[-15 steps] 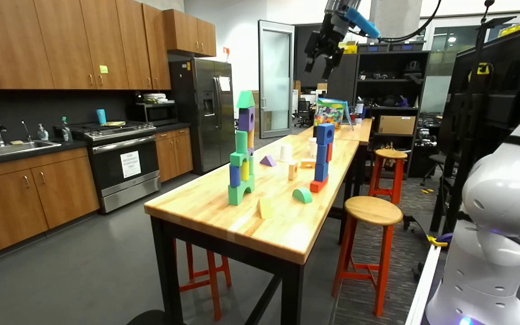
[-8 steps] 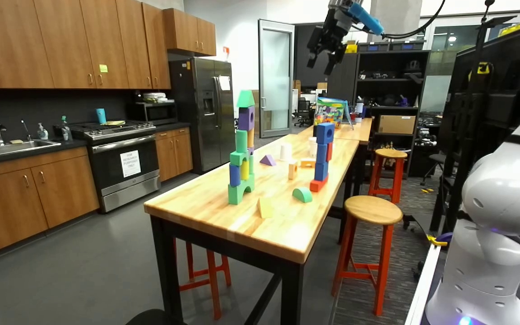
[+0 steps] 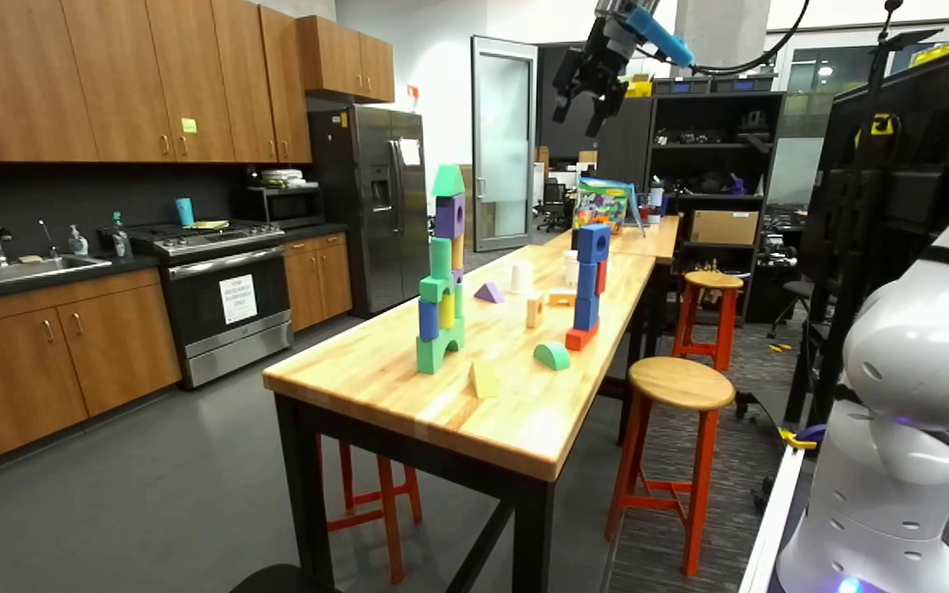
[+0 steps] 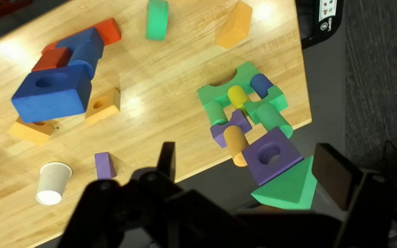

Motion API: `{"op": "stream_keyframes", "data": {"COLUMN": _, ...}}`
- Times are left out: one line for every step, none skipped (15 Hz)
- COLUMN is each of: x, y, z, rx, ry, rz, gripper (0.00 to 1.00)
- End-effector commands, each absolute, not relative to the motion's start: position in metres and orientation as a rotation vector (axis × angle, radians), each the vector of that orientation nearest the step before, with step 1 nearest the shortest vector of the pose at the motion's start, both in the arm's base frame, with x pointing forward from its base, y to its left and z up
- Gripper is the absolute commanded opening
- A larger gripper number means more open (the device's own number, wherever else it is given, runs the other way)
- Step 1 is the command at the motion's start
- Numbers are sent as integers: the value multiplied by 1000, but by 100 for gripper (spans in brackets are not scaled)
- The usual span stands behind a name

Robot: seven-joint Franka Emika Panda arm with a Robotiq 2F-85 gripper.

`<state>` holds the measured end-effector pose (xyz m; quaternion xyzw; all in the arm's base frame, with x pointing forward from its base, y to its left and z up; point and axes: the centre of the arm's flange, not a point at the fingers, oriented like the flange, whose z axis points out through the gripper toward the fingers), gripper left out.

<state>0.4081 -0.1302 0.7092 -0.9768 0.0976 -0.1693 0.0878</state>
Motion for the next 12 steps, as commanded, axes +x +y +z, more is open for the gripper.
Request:
{"op": "stream_keyframes", "data": {"x": 439, "y": -133, "z": 729, "rx": -2812, "ry": 443, "rz": -603, "gripper": 100}}
{"op": "stream_keyframes", "data": {"x": 445, "y": -139, "z": 737, "rx": -2781, "ry": 484, "rz": -638, "gripper": 100}}
{"op": "stream_keyframes", "data": {"x": 450, "y": -142, "z": 744, "rx": -2756, "ry": 517, "rz": -676, "gripper": 100}}
{"op": "stream_keyframes", "data": {"x": 456, "y": -147, "z": 750, "rx": -2736, "ry": 549, "rz": -712, "gripper": 100}}
{"op": "stream_keyframes", "data": {"x": 463, "y": -152, "z": 758, "rx": -2723, "ry": 584, "rz": -746, "gripper": 100}}
{"op": "stream_keyframes", "data": {"x": 470, "y": -158, "z": 766, "rx": -2715, "ry": 612, "rz": -770, "gripper": 100}}
{"op": "stream_keyframes", "data": {"x": 475, "y": -165, "z": 774, "rx": -2705, "ry": 647, "rz": -799, "gripper": 100}}
{"op": "stream_keyframes", "data": {"x": 481, "y": -172, "z": 782, "rx": -2701, "ry": 672, "rz": -809, "gripper": 100}}
{"op": "stream_keyframes", "data": {"x": 485, "y": -178, "z": 790, "rx": -2692, "ry": 703, "rz": -826, "gripper": 100}}
{"op": "stream_keyframes", "data": {"x": 491, "y": -186, "z": 795, "rx": -2685, "ry": 729, "rz": -838, "gripper": 100}}
{"op": "stream_keyframes", "data": {"x": 496, "y": -193, "z": 801, "rx": -2680, "ry": 758, "rz": -851, "gripper": 100}}
{"op": "stream_keyframes", "data": {"x": 502, "y": -203, "z": 806, "rx": -2675, "ry": 792, "rz": -860, "gripper": 100}}
